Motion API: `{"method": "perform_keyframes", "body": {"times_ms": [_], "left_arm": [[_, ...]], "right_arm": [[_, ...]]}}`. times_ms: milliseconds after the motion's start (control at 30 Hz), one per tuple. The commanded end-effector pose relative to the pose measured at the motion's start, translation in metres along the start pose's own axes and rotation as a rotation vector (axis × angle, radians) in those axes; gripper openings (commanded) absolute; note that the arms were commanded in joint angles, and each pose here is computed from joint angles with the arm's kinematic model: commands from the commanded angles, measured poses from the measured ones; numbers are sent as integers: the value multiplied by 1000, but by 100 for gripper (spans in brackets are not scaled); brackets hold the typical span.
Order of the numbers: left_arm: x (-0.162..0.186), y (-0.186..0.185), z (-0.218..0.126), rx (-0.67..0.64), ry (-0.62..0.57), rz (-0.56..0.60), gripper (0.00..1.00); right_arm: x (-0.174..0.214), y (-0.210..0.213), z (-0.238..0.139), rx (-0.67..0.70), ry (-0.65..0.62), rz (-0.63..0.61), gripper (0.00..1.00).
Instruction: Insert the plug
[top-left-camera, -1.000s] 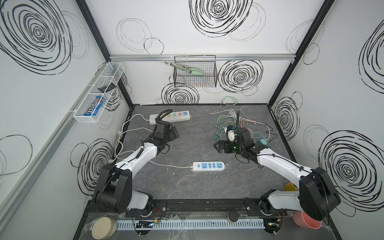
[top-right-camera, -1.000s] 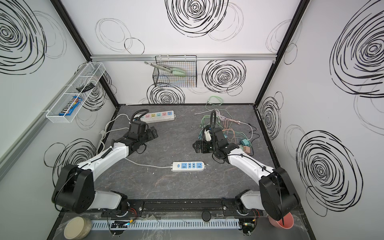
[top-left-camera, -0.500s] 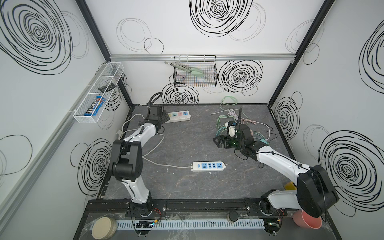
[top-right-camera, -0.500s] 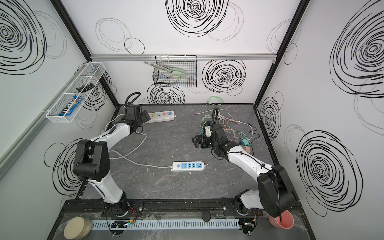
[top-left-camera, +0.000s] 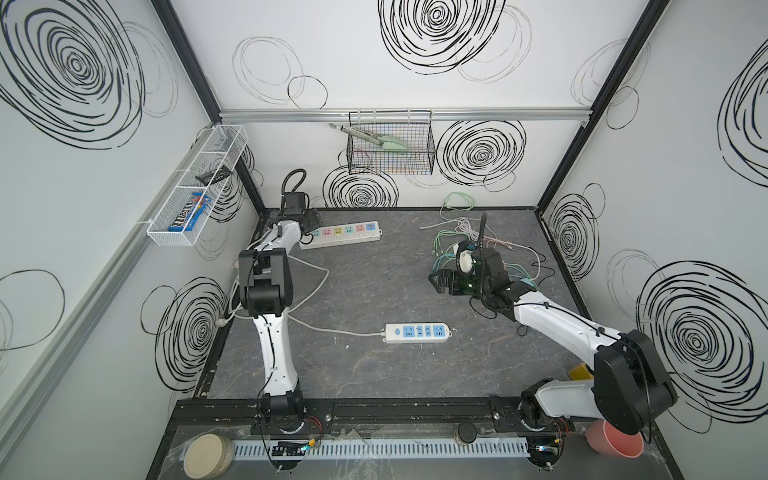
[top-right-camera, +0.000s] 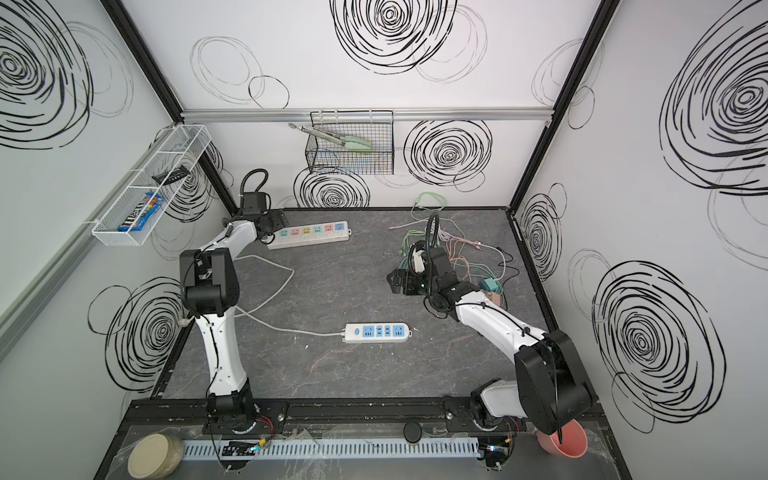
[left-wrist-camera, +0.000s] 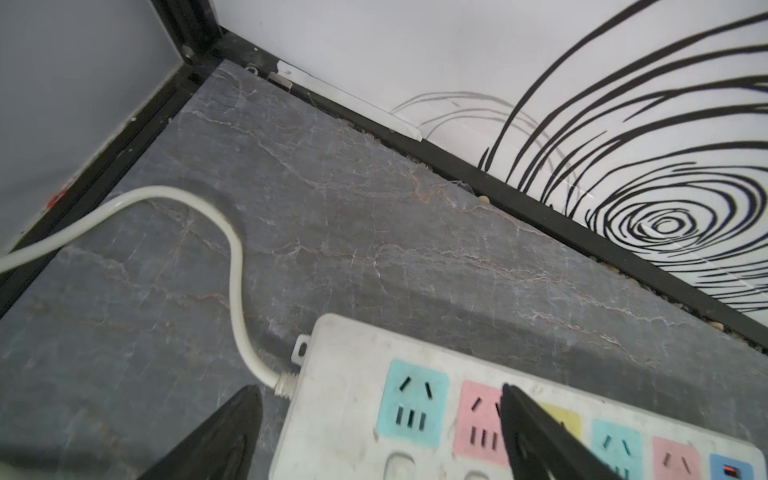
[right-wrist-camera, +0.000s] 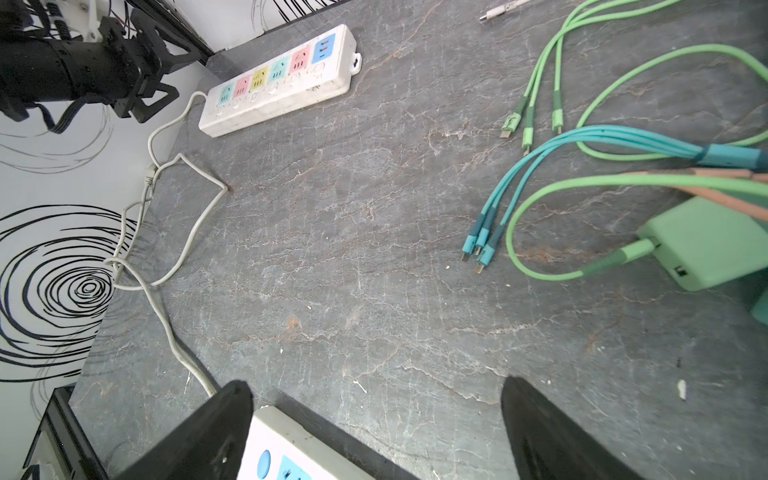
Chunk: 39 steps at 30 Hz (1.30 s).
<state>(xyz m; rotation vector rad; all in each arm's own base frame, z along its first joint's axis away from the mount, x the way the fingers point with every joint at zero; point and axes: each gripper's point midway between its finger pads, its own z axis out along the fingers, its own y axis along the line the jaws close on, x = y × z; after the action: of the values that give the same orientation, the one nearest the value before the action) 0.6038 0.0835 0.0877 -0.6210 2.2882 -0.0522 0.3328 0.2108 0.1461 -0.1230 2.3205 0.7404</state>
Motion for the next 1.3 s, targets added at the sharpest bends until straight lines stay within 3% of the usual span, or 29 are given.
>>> {"method": "perform_keyframes", "body": {"times_ms": [0, 300, 700, 1267], "left_arm": [[1, 7, 15, 70, 64, 5, 89], [-8, -11, 45, 290, 84, 35, 75], [11, -24, 72, 383, 146, 67, 73], [96, -95, 8, 473, 239, 357, 75]], "right_arm": [[-11, 4, 0, -5, -15, 9, 97], [-8, 5, 5, -13, 19, 29, 97], [-12, 7, 7, -10, 20, 58, 97], [-17, 0, 0, 14, -12, 39, 97]]}}
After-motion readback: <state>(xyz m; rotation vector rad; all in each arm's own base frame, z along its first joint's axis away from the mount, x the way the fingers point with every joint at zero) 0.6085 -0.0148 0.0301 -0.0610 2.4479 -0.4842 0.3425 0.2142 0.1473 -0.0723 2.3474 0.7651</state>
